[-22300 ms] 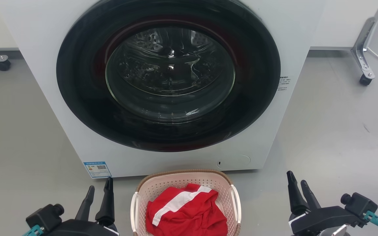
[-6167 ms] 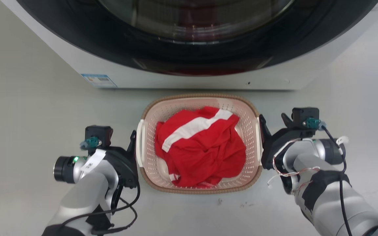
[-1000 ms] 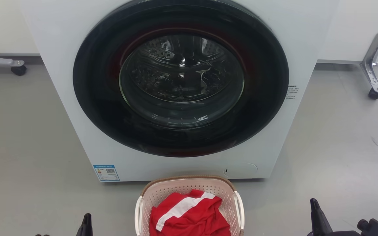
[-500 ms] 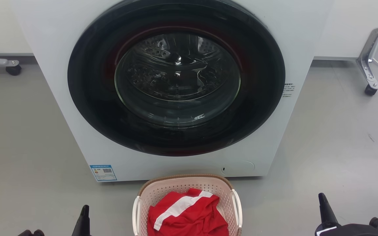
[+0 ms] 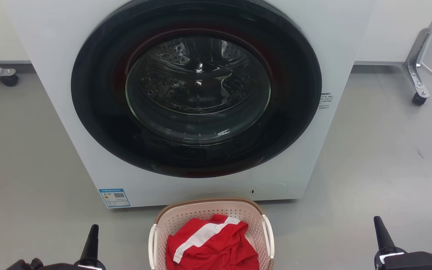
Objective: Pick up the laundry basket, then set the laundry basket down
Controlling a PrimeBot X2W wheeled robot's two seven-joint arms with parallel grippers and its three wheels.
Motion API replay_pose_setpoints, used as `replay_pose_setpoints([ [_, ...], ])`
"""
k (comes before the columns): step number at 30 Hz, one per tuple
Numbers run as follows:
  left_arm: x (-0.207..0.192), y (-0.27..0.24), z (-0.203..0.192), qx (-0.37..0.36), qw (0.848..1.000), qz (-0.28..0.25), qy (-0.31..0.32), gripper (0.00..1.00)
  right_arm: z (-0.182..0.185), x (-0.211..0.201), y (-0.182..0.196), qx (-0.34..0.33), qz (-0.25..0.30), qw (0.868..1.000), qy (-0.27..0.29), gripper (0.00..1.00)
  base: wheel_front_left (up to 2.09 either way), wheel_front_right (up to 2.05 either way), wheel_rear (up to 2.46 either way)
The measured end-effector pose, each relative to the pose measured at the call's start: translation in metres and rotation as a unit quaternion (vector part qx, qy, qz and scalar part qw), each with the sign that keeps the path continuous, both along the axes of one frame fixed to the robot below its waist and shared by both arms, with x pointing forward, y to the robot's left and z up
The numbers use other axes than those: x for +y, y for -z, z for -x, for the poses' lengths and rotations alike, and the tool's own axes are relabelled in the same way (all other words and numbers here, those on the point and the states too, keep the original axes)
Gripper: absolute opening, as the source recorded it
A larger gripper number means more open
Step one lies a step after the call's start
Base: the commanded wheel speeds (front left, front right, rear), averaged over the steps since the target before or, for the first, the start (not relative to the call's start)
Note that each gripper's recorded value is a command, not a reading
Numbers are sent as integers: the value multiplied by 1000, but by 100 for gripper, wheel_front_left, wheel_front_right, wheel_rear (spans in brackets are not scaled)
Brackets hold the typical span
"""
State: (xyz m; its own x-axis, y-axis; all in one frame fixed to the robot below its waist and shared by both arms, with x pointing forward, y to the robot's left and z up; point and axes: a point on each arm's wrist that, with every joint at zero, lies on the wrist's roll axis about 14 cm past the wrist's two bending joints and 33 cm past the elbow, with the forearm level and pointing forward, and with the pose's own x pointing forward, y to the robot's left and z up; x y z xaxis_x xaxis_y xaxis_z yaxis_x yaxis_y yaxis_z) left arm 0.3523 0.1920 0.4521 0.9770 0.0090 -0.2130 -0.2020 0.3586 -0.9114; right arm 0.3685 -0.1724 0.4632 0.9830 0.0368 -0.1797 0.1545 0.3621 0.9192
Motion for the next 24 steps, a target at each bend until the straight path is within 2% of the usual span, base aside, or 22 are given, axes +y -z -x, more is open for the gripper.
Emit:
replay_pose_setpoints([
  [13, 0, -11, -12, -25, 996, 86, -7, 0, -7, -15, -9, -19, -87, 996, 25, 0, 0, 0, 0],
  [24, 0, -22, -23, -50, 985, 164, -13, 0, -9, -30, -14, -37, -166, 984, 49, 0, 0, 0, 0],
])
